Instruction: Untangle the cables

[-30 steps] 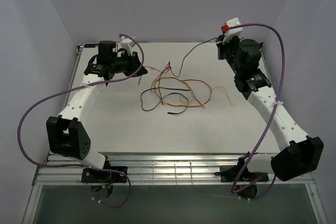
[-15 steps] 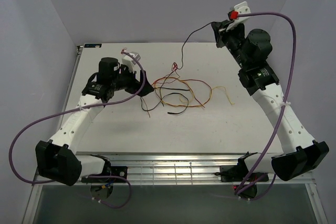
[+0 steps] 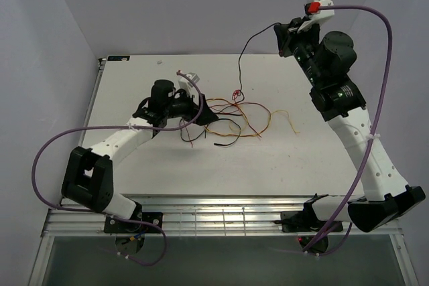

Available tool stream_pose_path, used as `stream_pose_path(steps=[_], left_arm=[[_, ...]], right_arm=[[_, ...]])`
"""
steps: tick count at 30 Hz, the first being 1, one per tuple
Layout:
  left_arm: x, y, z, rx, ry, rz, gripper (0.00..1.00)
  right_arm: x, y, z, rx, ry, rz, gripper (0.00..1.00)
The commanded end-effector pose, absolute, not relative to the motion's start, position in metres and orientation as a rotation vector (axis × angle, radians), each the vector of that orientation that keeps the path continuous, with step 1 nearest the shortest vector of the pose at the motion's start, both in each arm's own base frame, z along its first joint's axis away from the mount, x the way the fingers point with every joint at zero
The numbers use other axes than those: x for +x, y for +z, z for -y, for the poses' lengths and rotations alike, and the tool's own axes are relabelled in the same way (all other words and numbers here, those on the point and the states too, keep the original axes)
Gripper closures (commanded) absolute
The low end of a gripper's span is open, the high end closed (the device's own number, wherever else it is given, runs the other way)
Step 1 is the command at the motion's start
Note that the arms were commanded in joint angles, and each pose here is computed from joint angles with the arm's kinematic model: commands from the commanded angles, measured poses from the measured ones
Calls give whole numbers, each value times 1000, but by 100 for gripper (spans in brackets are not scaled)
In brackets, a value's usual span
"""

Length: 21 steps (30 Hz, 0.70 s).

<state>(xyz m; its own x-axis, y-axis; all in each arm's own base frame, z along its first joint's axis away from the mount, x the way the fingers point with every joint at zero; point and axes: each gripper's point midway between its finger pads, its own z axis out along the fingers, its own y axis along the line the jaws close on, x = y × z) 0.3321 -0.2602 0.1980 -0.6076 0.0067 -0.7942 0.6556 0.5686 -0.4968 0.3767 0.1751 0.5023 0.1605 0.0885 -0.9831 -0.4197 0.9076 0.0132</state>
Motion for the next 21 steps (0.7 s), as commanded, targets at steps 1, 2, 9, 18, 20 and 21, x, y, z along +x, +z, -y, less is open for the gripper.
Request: stream_pose_path(steps=[1,2,9,18,20,21], left_arm=[[333,225,296,563,-1140,-1848,2],[332,231,309,590,-1139,-1828,2],[369,206,354,572,-1004,-1854,2],[414,164,358,332,-718,-1914,6],[420,165,355,285,-683,-1898,7],[423,168,357,266,-688,-1874,7]], right_arm=[[367,521,-163,-165,390,-1365,92],[365,522,-165,-161,403,-1371,92],[363,509,-170,-136,421,-1411,92],[354,516,-170,-123,457,-1396,92],[351,518,-168,-118,463,-1392,92],[350,518,-168,-118,468,-1391,92]])
